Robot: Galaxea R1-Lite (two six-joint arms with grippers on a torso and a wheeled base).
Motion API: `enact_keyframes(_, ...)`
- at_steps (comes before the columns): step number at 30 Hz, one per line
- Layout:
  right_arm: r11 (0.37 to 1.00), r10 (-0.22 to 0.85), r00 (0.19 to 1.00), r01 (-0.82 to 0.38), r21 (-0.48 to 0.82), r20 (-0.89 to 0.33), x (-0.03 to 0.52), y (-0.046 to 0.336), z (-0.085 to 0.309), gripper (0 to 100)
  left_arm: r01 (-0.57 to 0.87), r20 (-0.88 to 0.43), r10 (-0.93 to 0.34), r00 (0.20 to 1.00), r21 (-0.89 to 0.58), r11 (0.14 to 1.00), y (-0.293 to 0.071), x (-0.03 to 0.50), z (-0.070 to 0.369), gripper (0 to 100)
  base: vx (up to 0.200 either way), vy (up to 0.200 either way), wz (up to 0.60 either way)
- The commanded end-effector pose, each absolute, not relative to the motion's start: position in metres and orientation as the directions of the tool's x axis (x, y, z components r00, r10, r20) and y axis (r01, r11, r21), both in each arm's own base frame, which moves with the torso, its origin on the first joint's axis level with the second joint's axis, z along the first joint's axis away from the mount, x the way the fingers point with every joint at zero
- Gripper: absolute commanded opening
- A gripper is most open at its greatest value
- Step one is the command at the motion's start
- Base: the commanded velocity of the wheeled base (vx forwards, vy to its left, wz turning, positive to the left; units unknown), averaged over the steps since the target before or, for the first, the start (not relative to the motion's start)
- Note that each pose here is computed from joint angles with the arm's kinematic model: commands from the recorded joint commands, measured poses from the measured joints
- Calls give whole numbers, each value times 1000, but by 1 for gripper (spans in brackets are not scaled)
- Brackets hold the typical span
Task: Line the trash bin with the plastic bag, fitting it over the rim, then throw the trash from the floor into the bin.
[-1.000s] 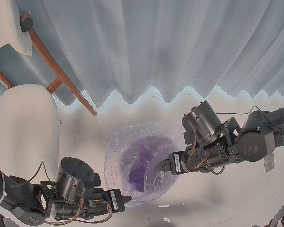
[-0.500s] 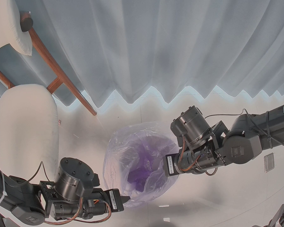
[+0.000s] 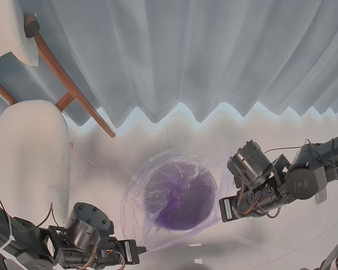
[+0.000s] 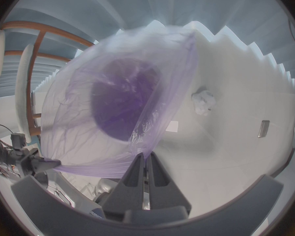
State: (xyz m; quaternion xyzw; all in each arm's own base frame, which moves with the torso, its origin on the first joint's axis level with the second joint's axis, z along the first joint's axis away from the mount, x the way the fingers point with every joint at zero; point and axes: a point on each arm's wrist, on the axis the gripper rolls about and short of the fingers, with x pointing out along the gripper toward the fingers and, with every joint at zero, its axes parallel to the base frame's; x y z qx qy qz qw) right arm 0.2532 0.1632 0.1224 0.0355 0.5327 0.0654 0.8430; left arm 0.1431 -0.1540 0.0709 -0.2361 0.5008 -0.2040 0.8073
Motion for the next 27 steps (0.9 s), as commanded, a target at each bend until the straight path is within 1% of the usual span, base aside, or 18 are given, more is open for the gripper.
enact_keyframes(1,993,118,388,-61,103,-914,234,149,115,0,66,-762,-525,379,-544,837,-151,142,55,0,0,0,0)
enact_keyframes(3,994,105,362,-63,88,-926,226,145,108,0,58,-768,-513,382,-535,843,-153,147,49,0,0,0,0)
enact_keyframes(9,996,90,338,-58,74,-937,221,142,102,0,64,-763,-517,388,-537,841,-158,152,43,0,0,0,0)
enact_keyframes(12,996,83,322,-58,68,-943,221,142,98,0,86,-789,-489,372,-496,864,-159,153,35,0,0,0,0)
enact_keyframes(16,997,64,288,-57,50,-956,219,141,87,0,81,-817,-432,382,-436,896,-160,156,24,0,0,0,0)
enact_keyframes(20,997,68,296,-58,53,-953,228,147,76,0,36,-838,-355,414,-374,927,-160,163,13,0,0,0,0)
enact_keyframes(23,996,76,312,-57,61,-947,235,151,67,0,29,-841,-344,417,-366,930,-160,164,10,0,0,0,0)
enact_keyframes(26,996,78,315,-59,63,-946,239,154,61,0,23,-848,-333,413,-355,934,-161,165,6,0,0,0,0)
enact_keyframes(27,996,76,311,-63,59,-947,244,158,53,0,12,-855,-311,415,-336,942,-161,167,1,0,0,0,0)
